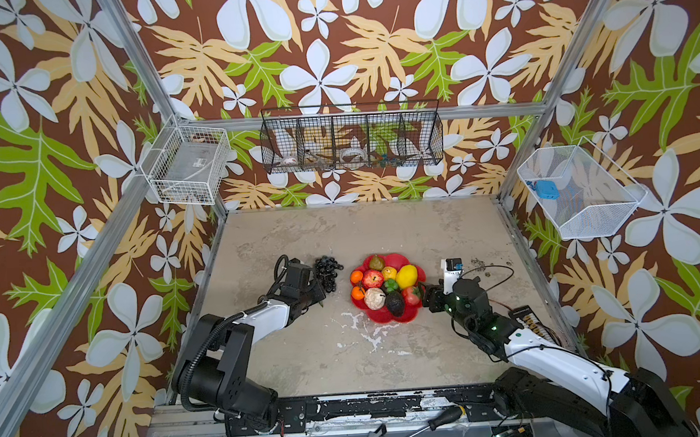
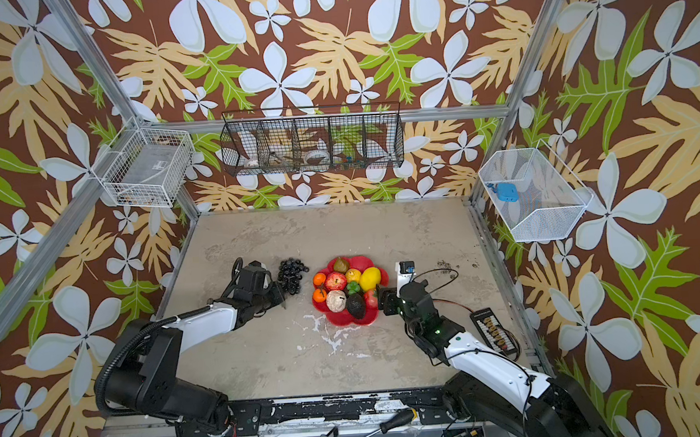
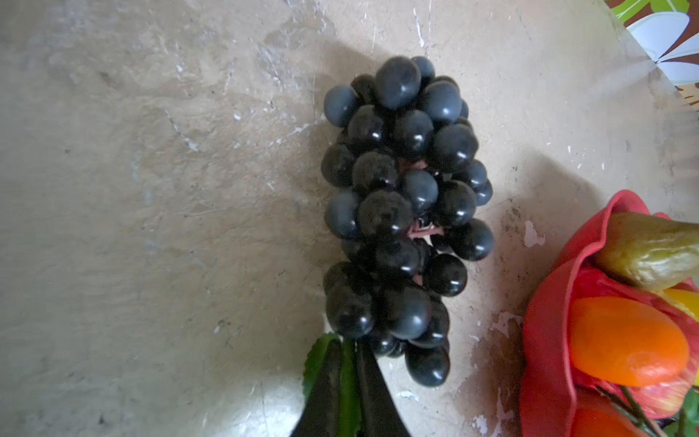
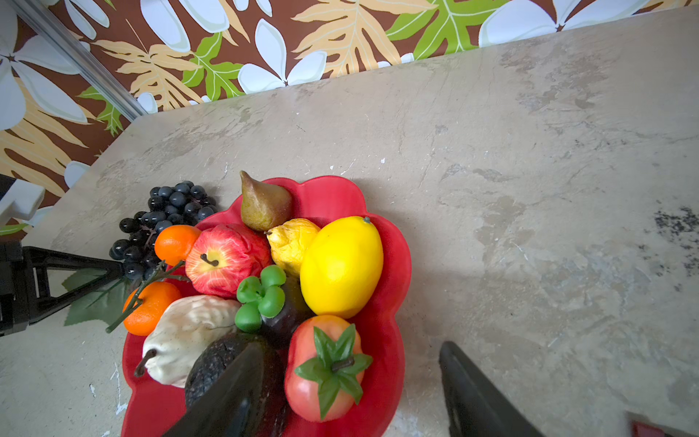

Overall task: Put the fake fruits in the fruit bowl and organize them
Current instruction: 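Lift the dark grapes and carry them toward the red plate with the left gripper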

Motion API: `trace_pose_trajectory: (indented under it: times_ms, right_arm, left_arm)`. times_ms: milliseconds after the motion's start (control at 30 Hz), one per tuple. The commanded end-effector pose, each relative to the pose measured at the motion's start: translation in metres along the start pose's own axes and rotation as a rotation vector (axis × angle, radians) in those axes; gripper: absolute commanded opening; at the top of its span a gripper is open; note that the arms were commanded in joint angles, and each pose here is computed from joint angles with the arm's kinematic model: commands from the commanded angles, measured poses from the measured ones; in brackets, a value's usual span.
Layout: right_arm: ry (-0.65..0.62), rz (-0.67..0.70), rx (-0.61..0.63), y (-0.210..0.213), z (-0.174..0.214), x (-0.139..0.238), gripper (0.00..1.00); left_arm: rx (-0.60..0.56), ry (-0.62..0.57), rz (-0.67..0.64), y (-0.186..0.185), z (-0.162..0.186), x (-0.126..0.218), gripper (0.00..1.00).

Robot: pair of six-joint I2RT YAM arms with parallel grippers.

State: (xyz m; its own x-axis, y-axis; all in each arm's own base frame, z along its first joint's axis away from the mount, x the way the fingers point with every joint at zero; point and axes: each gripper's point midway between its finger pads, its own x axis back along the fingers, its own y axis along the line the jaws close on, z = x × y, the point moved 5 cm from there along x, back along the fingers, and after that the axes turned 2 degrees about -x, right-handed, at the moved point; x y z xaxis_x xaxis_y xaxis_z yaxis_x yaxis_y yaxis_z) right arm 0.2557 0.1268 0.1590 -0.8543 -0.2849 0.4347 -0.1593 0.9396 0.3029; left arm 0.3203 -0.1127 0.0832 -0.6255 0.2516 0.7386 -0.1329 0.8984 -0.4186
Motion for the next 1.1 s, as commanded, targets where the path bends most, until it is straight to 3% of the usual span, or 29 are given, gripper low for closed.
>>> trace_pose_trajectory:
  times_ms: [0,333,700,1067]
  right_arm:
    - [-0.017,-0.008,-0.012,0.003,-0.005,0.000,0.73]
    - [-0.012,-0.006,-0.010,0.003,-0.004,-0.001,0.73]
    - [-0.013,-0.007,-0.009,0.003,-0.005,-0.001,0.73]
    - [-0.015,-0.011,-0.012,0.003,-0.005,0.000,0.73]
  left_arm:
    - [-0.029,0.007,0.035,-0.005,0.002,0.000,0.21]
    - [-0.159,-0.020,0.025,-0.021,0.009,0.002,0.26]
    - [-0.264,-0.022,-0.096,-0.022,0.010,-0.014,0.39]
    - [-0.292,-0.036,-0.226,-0.009,0.008,-0.015,0.27]
